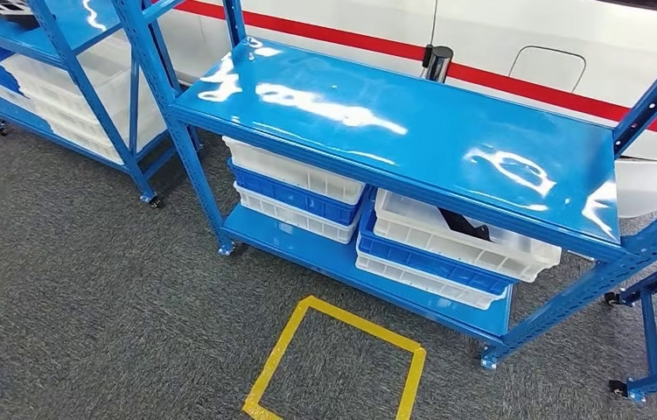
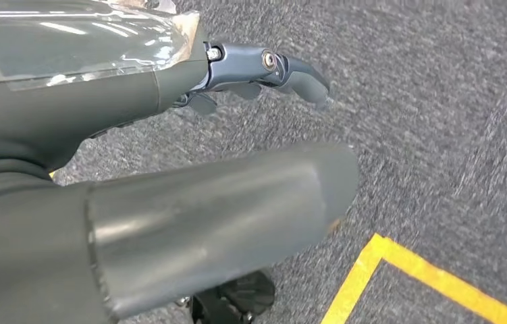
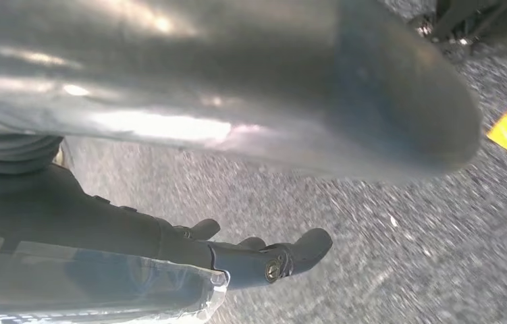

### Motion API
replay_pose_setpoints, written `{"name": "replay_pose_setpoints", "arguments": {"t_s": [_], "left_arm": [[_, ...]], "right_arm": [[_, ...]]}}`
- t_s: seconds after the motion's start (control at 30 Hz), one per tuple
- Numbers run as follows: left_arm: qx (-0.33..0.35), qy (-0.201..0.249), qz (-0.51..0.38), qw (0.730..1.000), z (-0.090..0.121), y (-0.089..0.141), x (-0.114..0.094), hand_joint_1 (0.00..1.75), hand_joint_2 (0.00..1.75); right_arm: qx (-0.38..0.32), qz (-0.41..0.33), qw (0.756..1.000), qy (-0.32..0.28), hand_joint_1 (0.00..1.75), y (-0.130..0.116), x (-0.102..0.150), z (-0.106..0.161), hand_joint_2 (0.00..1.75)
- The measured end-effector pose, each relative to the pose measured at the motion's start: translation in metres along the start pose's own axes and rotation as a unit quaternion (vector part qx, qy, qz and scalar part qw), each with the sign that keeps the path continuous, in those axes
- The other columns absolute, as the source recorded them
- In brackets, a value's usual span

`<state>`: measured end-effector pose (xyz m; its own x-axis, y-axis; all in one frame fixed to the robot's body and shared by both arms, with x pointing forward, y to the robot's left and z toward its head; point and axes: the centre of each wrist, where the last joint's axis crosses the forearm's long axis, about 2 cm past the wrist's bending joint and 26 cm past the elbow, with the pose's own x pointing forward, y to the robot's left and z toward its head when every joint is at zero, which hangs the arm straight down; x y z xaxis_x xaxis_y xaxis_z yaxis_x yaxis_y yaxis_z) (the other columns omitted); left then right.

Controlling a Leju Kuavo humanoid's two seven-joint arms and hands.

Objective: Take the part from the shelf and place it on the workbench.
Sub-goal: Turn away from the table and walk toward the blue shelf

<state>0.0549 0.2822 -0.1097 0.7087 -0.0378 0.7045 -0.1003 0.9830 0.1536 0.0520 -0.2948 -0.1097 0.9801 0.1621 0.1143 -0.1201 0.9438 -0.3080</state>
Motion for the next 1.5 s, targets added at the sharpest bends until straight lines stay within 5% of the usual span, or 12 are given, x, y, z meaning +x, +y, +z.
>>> {"name": "replay_pose_setpoints", "arguments": {"t_s": [1.5], "left_arm": [[0.004, 0.008, -0.015, 1.0, 0.0003, -0.0035, 0.0009, 0.0, 0.0]], "right_arm": [[0.0, 0.02, 1.0, 0.008, 0.0, 0.0015, 0.0008, 0.0004, 0.0]]}}
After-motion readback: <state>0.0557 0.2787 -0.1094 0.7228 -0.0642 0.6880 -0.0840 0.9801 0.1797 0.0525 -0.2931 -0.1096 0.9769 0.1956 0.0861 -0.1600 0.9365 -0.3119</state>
